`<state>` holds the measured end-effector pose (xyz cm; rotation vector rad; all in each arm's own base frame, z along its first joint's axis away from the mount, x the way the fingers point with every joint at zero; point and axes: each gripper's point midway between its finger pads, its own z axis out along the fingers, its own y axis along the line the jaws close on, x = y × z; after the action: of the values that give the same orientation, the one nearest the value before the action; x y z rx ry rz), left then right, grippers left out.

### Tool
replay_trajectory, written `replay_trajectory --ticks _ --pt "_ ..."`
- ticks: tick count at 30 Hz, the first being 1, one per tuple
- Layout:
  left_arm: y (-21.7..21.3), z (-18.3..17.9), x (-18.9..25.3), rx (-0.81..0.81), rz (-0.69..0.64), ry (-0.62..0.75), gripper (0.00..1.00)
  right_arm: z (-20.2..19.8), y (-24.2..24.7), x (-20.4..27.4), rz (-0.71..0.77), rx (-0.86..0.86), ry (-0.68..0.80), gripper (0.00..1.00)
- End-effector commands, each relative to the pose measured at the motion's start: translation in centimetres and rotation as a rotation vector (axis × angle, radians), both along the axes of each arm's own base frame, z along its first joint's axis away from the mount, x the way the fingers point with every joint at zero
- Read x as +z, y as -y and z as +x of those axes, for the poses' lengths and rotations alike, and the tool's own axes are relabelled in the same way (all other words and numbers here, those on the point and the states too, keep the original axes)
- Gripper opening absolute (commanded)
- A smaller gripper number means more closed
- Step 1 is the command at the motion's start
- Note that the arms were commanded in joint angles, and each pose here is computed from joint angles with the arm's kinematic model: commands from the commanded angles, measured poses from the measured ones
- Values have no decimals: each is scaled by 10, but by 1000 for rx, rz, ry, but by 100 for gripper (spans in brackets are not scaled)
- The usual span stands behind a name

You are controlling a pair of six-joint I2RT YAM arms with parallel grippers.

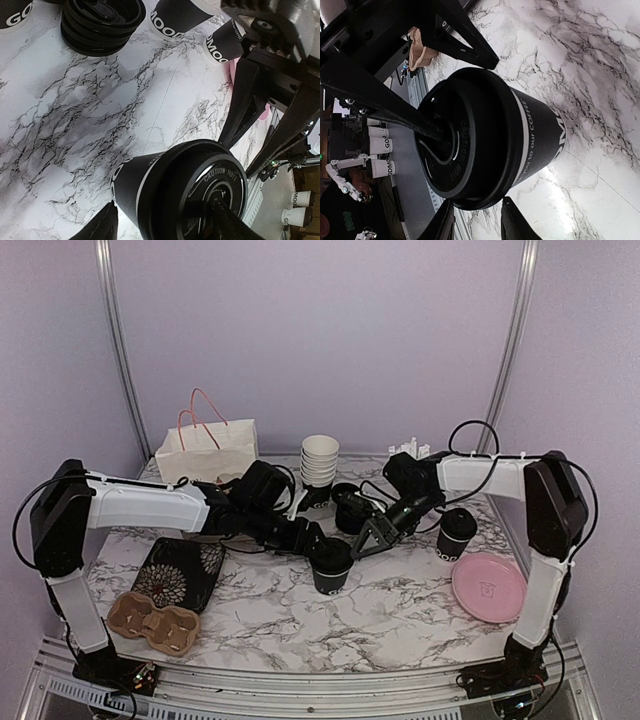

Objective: Pack the takeout coffee

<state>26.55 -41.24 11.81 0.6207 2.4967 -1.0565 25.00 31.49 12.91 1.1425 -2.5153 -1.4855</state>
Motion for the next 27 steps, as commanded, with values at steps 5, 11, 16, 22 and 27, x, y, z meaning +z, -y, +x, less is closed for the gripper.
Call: replay_trajectory --ticks 5,11,16,22,27 --pt "-6 -8 -33 -22 59 -65 62 2 -6 -6 32 -6 -63 29" --pt "-5 -14 -43 -29 52 -100 57 0 -9 -11 45 -16 -115 26" --pt "-3 -22 -54 -39 42 -135 54 3 -6 -39 -31 -69 -168 19" --pt "-6 -29 -70 -43 55 -174 51 3 18 -115 -307 -177 -240 8" --pt "-9 -31 -76 -45 65 -179 52 10 13 -119 -302 -173 -240 11"
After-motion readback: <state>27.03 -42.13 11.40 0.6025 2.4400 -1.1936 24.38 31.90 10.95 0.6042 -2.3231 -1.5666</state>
